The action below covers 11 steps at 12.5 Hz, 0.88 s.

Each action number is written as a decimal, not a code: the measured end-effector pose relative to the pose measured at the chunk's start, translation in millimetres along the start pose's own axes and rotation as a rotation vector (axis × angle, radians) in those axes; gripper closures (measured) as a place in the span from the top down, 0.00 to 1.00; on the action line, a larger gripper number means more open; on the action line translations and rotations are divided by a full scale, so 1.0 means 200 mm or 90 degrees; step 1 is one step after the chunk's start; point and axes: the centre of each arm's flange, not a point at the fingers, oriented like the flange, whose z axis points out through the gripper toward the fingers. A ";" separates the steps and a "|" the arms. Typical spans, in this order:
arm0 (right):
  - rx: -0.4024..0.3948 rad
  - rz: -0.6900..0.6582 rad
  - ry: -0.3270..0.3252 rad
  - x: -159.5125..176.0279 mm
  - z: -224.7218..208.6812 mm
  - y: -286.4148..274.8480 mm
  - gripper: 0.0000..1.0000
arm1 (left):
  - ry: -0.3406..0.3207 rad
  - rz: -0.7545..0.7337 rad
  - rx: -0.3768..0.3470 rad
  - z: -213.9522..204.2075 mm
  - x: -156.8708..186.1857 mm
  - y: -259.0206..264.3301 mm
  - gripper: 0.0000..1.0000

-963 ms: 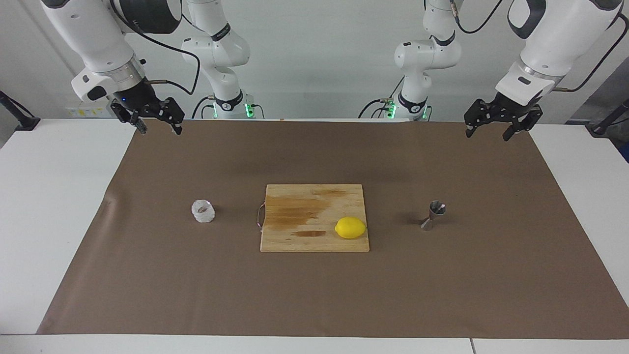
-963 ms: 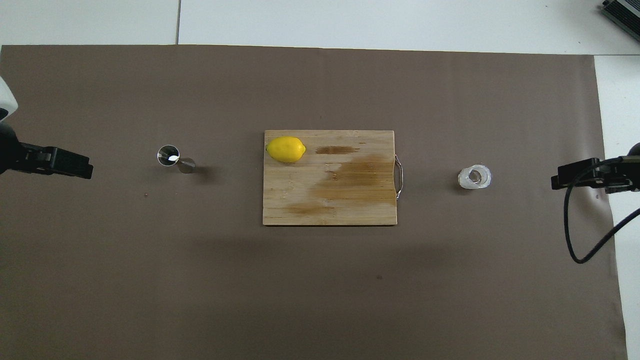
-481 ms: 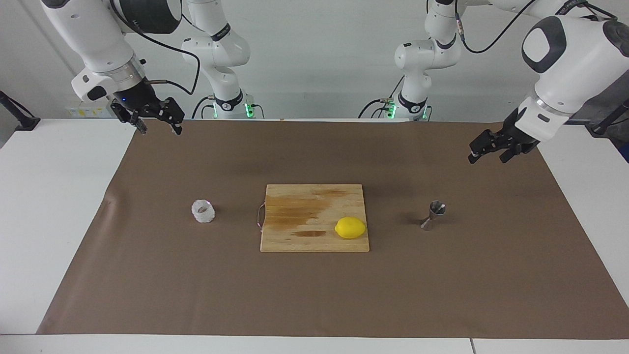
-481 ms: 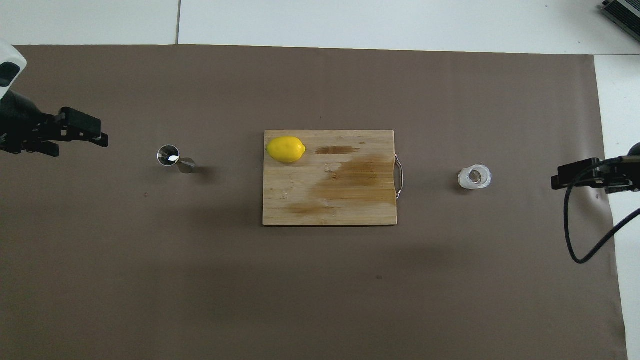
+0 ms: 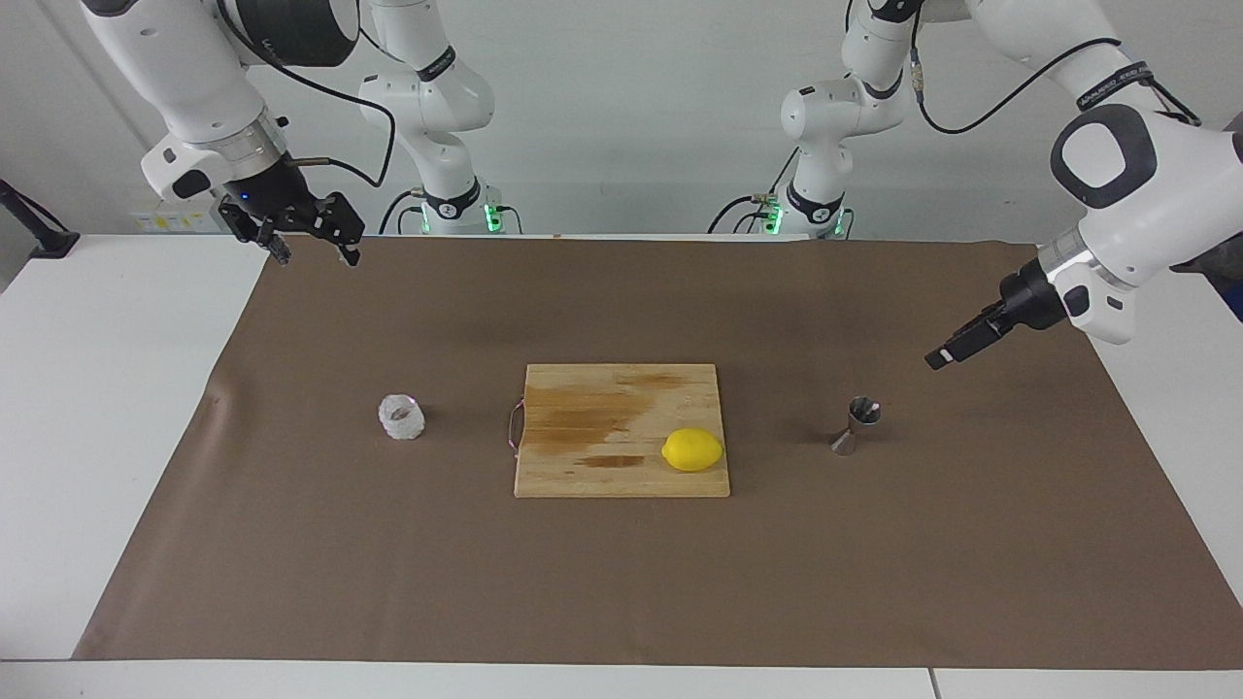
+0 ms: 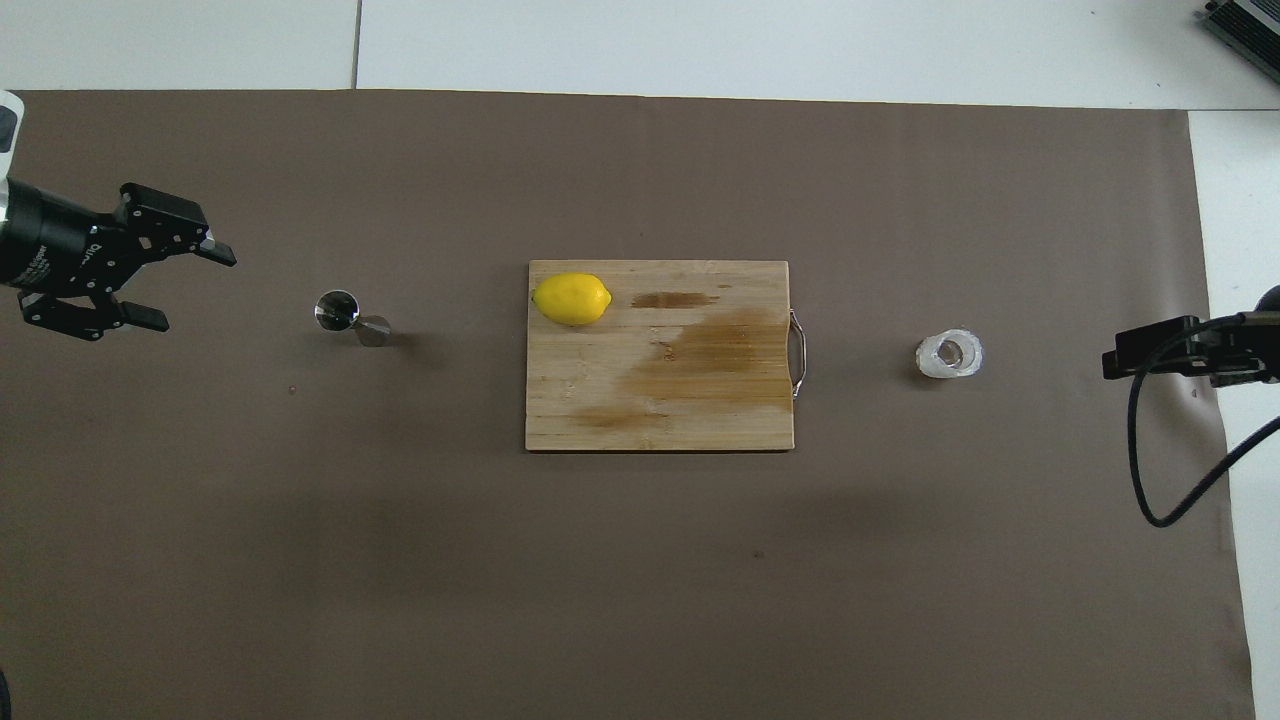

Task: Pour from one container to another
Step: 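Reach the open left gripper toward the silver metal cup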

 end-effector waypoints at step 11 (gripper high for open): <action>0.000 0.000 0.000 0.00 0.00 0.00 1.00 | -0.185 -0.538 -0.279 0.42 0.21 -0.40 1.00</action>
